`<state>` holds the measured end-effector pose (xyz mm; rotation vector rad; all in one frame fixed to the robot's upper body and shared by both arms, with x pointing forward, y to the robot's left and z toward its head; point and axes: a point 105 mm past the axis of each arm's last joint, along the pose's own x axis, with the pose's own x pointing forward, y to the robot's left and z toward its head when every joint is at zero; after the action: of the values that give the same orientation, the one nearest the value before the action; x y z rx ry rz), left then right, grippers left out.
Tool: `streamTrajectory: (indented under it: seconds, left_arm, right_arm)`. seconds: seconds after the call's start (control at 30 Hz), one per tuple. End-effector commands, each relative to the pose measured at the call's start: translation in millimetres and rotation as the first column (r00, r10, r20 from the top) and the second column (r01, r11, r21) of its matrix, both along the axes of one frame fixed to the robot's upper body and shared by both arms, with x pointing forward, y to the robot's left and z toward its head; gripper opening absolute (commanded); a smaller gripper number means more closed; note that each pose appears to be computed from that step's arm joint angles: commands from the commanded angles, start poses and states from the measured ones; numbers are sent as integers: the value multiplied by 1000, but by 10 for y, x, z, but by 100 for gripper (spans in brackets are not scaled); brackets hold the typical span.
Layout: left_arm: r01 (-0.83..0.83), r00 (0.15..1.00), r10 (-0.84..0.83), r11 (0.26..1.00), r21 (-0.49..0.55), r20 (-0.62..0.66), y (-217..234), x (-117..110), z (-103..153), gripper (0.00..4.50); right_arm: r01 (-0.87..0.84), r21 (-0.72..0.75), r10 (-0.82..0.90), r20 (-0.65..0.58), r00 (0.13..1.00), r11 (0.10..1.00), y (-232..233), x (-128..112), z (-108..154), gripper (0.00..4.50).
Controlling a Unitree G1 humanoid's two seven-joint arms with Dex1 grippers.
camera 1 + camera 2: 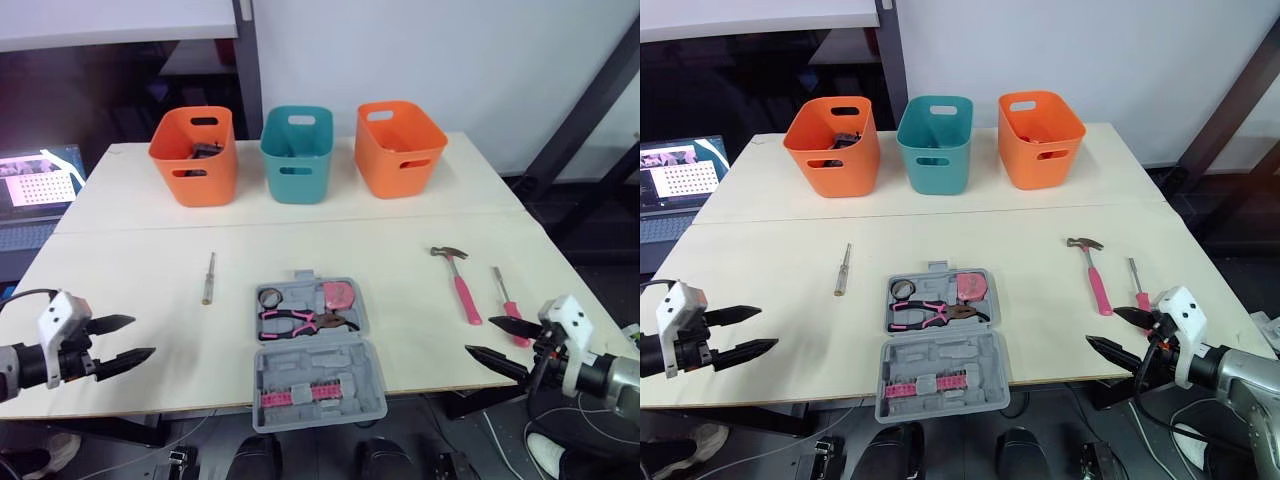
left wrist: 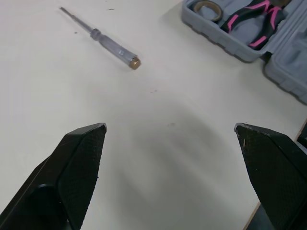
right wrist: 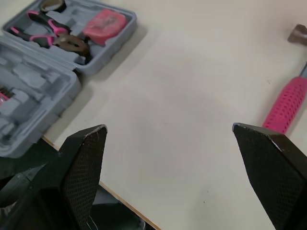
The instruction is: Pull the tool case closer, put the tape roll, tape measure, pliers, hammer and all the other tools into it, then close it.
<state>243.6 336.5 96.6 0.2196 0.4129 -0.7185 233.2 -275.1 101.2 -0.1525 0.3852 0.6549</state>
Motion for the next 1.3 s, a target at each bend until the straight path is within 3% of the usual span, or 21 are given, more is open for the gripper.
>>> streamTrajectory:
  seconds: [0.03, 0.23, 0.43, 0.57, 0.7, 0.83, 0.9, 0.93, 1.0, 1.17, 1.23, 1.3]
  left_arm:
    - [19, 999, -21, 999, 47, 40, 61, 31, 115, 450]
    - [110, 994, -110, 992, 55, 9, -114, 14, 89, 450]
    - [206, 978, -209, 975, 84, 20, -392, 11, 59, 450]
    - [256, 962, -267, 953, 159, 52, -577, 34, 23, 450]
    - [297, 951, -306, 943, 148, 37, -741, 42, -29, 450]
    - [361, 929, -369, 922, 141, 33, -962, 127, -89, 450]
    - [387, 918, -395, 912, 136, 41, -1079, 196, -109, 450]
    - [401, 912, -409, 906, 137, 37, -1136, 222, -138, 426]
    - [425, 901, -433, 893, 148, 23, -1230, 263, -209, 360]
    - [451, 889, -458, 878, 163, 5, -1415, 358, -359, 100]
    - [453, 888, -459, 874, 176, -6, -1432, 376, -411, 2]
    - [446, 892, -451, 872, 202, -22, -1429, 418, -509, 2]
  right_arm:
    - [-26, -39, 28, 47, 999, 999, 19, 64, 124, 444]
    - [-124, -93, 130, 53, 990, 988, 267, 211, 244, 444]
    - [-320, -129, 330, 61, 942, 938, 801, 280, 345, 444]
    - [-357, -164, 370, 59, 927, 920, 968, 365, 401, 444]
    - [-407, -213, 427, 53, 903, 888, 1061, 391, 408, 444]
    - [-467, -306, 486, -16, 874, 829, 1064, 442, 209, 444]
    - [-485, -333, 501, -44, 865, 809, 1057, 494, 83, 390]
    - [-497, -345, 510, -59, 858, 796, 1055, 516, 25, 360]
    - [-520, -367, 531, -81, 844, 771, 1053, 550, -71, 257]
    - [-569, -366, 575, -104, 812, 737, 1091, 608, -239, 3]
    - [-575, -382, 584, -105, 805, 724, 1088, 630, -291, 0]
    - [-586, -389, 596, -110, 796, 711, 1119, 643, -372, 0]
